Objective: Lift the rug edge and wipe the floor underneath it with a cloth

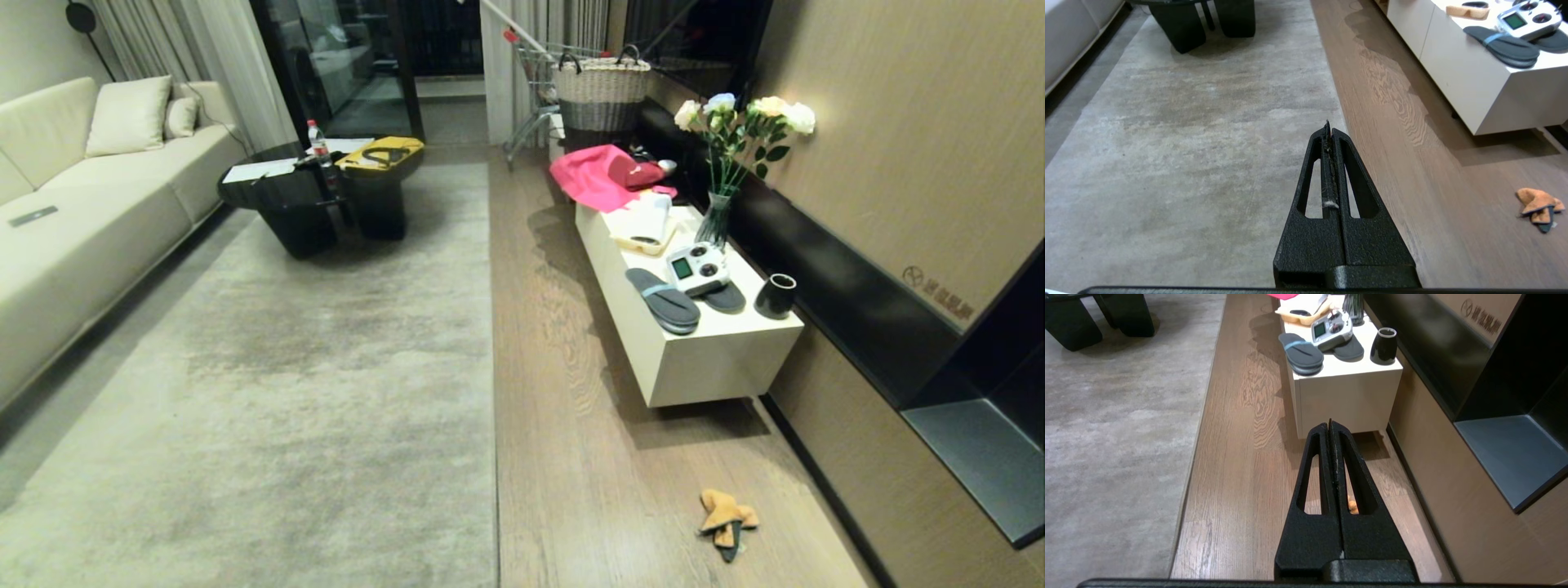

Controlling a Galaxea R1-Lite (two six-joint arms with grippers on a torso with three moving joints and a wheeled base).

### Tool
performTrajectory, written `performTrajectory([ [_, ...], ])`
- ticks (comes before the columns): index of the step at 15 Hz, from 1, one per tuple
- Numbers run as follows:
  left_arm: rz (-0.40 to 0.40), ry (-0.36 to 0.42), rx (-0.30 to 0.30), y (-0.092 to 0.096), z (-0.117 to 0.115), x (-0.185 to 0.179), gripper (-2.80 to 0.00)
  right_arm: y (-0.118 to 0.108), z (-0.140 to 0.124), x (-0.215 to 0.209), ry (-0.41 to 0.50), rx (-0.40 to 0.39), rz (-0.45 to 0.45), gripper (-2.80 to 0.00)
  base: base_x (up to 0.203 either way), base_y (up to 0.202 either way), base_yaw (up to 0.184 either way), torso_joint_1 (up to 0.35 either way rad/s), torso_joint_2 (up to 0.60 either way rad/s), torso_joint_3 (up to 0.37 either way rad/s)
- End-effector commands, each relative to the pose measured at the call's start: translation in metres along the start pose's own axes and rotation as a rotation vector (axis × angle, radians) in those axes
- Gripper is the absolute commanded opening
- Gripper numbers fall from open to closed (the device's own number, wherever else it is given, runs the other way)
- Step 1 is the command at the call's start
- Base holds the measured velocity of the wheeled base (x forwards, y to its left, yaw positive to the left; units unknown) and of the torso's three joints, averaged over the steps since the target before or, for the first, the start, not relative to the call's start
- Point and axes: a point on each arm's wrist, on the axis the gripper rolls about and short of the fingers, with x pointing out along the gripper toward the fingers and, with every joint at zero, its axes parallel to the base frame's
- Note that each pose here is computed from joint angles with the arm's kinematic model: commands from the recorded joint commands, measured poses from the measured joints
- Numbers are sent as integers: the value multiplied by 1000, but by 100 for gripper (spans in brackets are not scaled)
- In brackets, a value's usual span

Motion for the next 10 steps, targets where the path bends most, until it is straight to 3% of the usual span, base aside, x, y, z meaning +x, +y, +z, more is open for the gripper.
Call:
performTrajectory([
  [1,1,0,0,0,0,0,-280,0,0,0,1,-2,0,-280,0,0,0,133,-489,-359],
  [10,1,0,0,0,0,0,-280,0,0,0,-1,1,-1,-280,0,0,0,179,-539,-363],
])
